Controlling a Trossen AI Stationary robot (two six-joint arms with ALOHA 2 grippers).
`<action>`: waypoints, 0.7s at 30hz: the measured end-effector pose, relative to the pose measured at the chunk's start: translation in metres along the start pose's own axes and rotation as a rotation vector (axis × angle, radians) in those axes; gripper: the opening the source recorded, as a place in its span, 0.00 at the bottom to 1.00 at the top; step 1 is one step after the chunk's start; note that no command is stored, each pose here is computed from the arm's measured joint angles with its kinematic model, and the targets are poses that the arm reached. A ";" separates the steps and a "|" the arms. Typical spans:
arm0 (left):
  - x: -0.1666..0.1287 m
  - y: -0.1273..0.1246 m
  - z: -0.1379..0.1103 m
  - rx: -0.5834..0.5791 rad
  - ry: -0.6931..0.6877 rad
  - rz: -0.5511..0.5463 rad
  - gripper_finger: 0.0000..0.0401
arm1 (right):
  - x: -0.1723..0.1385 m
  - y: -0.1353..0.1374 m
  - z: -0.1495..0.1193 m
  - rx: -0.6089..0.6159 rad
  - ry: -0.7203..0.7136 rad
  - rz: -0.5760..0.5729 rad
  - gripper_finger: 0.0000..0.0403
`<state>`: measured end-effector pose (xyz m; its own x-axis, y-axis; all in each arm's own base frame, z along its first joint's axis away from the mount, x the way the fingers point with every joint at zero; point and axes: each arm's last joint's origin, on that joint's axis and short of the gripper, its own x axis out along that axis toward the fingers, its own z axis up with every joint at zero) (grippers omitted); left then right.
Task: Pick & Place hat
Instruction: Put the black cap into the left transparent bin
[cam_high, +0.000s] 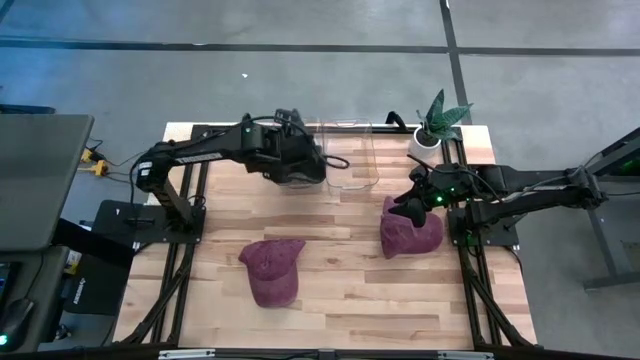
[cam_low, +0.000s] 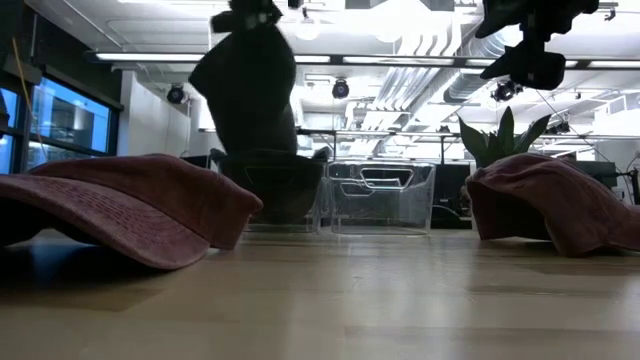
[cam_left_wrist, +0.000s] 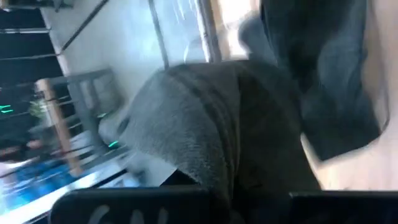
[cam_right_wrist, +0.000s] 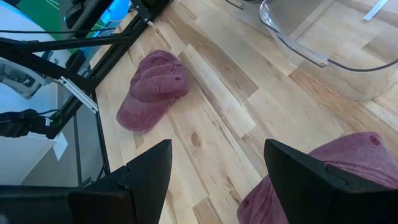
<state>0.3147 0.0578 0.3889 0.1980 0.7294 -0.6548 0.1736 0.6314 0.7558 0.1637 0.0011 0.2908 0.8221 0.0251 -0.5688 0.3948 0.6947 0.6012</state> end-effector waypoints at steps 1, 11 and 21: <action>0.006 0.000 0.008 0.021 0.029 0.054 0.00 | 0.000 0.000 0.000 0.000 0.000 0.001 0.62; 0.044 -0.003 0.030 0.119 0.166 0.176 0.00 | 0.000 0.001 0.001 0.000 -0.008 0.008 0.62; 0.074 -0.007 0.041 0.145 0.201 0.127 0.00 | 0.000 0.001 0.001 0.001 -0.012 0.012 0.62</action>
<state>0.3678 0.0972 0.3352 0.0345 0.8470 -0.5304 0.2984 0.4978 0.8143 0.1644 0.0011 0.2923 0.8318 0.0248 -0.5546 0.3852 0.6936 0.6087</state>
